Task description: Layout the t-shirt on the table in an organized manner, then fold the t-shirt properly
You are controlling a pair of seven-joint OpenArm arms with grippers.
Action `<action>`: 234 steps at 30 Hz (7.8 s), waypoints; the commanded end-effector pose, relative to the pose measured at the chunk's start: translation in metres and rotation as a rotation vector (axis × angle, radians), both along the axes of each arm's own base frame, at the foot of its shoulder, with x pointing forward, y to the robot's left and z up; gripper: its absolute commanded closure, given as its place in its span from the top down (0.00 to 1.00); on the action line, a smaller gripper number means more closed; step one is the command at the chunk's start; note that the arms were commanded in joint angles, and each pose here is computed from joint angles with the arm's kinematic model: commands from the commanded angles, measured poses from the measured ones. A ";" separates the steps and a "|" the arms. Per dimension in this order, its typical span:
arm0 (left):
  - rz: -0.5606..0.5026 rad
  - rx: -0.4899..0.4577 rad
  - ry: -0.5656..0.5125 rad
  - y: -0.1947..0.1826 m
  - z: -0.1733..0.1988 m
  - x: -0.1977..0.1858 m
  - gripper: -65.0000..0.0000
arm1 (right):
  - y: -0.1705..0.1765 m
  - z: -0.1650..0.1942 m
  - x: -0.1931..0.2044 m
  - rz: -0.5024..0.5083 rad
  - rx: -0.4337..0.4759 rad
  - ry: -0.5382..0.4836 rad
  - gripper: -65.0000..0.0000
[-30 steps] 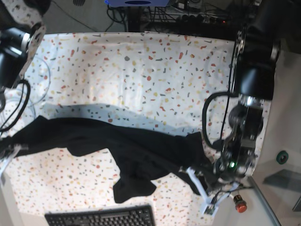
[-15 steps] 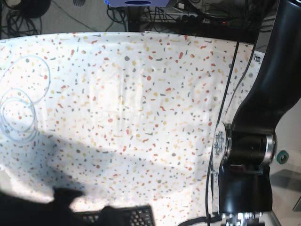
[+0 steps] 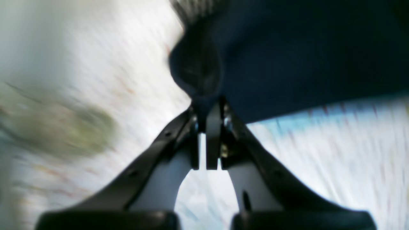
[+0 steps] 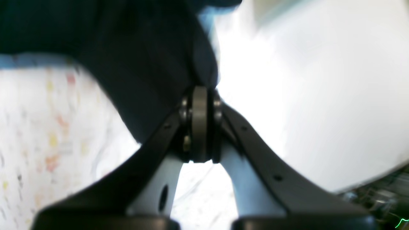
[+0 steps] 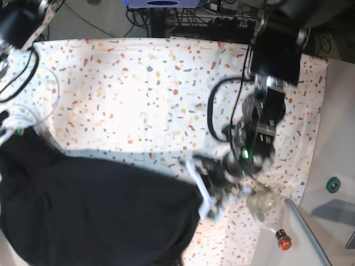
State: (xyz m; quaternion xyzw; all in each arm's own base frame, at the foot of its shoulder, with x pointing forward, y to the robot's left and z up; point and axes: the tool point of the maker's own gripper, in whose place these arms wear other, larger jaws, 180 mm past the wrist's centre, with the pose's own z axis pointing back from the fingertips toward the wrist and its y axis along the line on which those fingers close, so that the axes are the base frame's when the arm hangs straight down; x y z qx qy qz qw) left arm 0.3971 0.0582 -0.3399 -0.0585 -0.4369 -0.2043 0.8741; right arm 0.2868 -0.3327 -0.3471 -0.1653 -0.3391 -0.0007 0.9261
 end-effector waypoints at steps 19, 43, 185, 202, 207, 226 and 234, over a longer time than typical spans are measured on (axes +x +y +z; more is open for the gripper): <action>0.091 0.087 0.118 0.097 -0.108 -0.089 0.00 | 0.032 -0.046 -0.088 -0.060 0.078 0.097 0.00; 0.151 0.119 0.177 0.117 -0.099 -0.112 0.00 | 0.042 -0.102 -0.145 -0.062 0.173 0.390 0.00; 0.483 -0.615 0.258 0.117 -0.145 -0.130 0.42 | 0.000 -0.131 -0.079 -0.258 0.681 0.099 0.00; 0.507 -0.459 0.115 0.145 -0.081 -0.161 0.00 | -0.007 -0.074 -0.118 -0.221 0.444 0.203 0.00; 0.500 -0.453 0.099 0.141 -0.072 -0.162 0.00 | -0.008 -0.067 -0.118 -0.217 0.426 0.225 0.00; 0.435 -0.549 0.177 0.110 -0.071 -0.050 0.00 | 0.021 -0.032 0.055 -0.131 0.531 0.010 0.00; 0.444 -0.594 0.175 0.109 -0.066 -0.011 0.00 | 0.004 -0.036 0.096 -0.194 0.580 -0.063 0.00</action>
